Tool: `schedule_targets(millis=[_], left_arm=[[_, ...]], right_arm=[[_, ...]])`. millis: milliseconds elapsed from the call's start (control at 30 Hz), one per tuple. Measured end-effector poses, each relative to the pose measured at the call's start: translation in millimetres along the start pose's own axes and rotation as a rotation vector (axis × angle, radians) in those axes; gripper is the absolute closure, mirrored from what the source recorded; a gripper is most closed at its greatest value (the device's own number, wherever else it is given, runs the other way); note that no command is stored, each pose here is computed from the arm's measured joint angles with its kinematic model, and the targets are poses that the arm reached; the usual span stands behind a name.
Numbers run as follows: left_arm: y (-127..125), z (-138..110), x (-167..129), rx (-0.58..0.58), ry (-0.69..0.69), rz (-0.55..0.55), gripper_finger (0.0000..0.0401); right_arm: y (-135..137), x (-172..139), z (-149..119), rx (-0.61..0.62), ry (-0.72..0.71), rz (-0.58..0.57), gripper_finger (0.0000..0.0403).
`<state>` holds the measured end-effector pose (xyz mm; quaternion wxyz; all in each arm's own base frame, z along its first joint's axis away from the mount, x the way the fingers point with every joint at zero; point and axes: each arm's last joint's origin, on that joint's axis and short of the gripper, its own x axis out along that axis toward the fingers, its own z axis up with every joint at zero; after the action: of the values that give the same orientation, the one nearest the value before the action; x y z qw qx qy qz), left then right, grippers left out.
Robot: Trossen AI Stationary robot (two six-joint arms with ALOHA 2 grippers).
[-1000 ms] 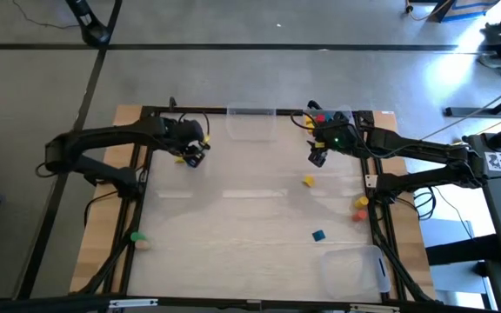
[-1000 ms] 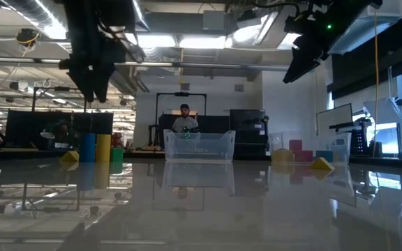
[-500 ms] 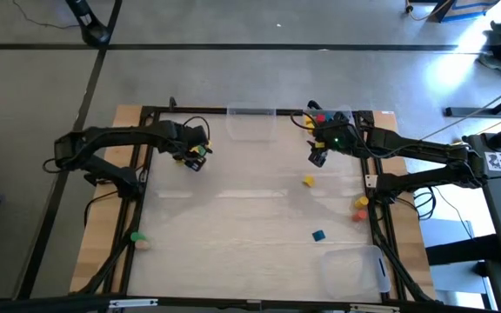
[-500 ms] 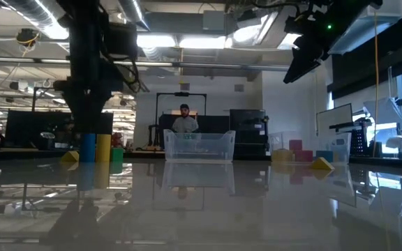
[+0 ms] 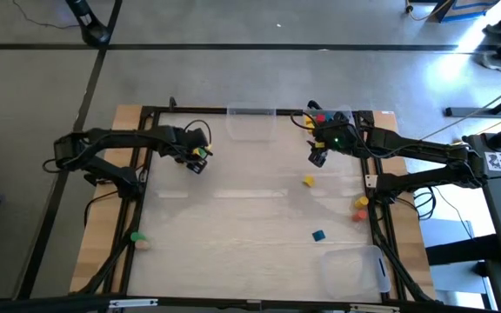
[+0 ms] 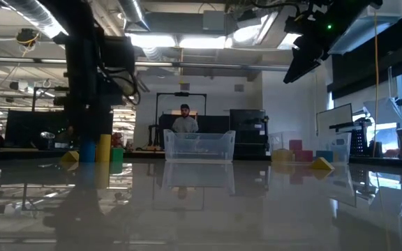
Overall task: Sort blocks by size
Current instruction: Put the blue cylindrical block into the top left transparent bin
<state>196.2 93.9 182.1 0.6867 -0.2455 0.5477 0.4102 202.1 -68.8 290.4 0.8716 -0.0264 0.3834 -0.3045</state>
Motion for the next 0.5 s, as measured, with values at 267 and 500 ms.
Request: schedule_targets(millis=[267,500], left_arm=[[5.7,-1.8,8.8,-0.028,0.006,-0.002,0.0244],[5.2,-1.6,8.1,0.014,0.001,-0.007,0.0291]], right_arm=[[0.1,0.0,0.1,0.001,-0.001,0.004,0.0137],[0.1,-0.1,0.1,0.001,-0.001,0.007,0.0137]])
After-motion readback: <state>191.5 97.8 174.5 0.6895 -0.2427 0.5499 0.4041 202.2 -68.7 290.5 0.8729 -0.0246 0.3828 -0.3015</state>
